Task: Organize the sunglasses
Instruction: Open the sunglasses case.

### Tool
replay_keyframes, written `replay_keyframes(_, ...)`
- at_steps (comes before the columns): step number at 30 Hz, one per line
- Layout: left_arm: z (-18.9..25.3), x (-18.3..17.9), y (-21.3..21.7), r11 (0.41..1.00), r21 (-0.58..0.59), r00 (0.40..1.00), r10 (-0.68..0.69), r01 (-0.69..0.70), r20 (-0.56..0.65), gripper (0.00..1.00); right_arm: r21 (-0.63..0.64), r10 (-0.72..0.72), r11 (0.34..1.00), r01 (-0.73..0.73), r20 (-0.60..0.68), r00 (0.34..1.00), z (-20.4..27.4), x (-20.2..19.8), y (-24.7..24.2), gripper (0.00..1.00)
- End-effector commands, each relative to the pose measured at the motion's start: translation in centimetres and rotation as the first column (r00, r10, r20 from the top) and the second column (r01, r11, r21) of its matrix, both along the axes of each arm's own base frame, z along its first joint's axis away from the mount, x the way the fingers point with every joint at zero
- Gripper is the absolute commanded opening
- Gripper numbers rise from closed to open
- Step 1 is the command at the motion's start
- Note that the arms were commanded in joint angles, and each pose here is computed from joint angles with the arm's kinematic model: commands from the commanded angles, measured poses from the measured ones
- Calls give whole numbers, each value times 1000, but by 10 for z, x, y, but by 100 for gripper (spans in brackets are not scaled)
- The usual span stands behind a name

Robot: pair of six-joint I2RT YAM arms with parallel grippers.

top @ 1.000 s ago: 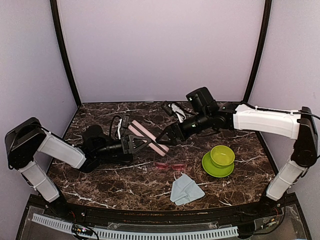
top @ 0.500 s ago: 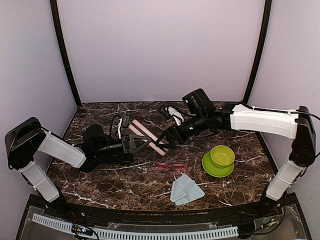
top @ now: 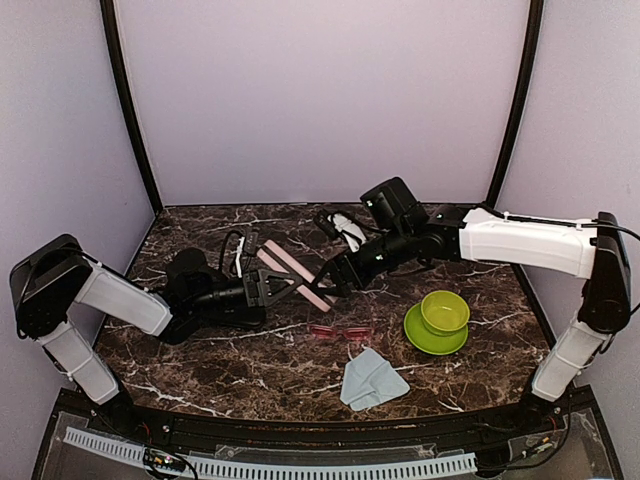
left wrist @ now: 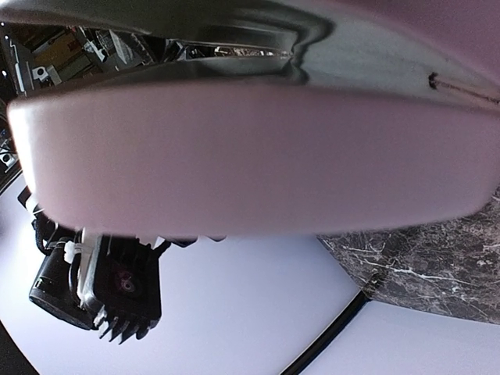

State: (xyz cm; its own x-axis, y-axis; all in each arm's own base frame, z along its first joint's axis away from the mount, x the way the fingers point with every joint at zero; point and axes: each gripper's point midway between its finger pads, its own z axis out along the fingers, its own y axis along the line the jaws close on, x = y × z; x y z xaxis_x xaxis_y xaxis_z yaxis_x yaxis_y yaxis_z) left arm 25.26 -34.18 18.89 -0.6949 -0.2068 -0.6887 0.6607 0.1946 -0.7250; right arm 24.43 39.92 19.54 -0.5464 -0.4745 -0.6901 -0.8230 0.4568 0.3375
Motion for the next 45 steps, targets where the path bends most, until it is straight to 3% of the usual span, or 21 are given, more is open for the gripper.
replay_keyframes(1, 35, -22, -1, 993, -68, 985, -87, 98, 146, 0, -23, -78, 997, 79, 24, 997, -1, 22, -7, 76)
replay_keyframes(24, 41, -43, 5, 978, -109, 964, -152, 179, 216, 0, -73, -239, 969, 235, -55, 969, -26, 57, -39, 65)
replay_keyframes(35, 29, -38, 3, 985, -78, 975, -139, 155, 175, 0, 153, -58, 985, 76, -118, 991, 16, 27, -23, 69)
replay_keyframes(45, 32, -39, 3, 983, -85, 974, -144, 160, 175, 0, 179, 18, 984, 11, -159, 987, 4, 19, -12, 51)
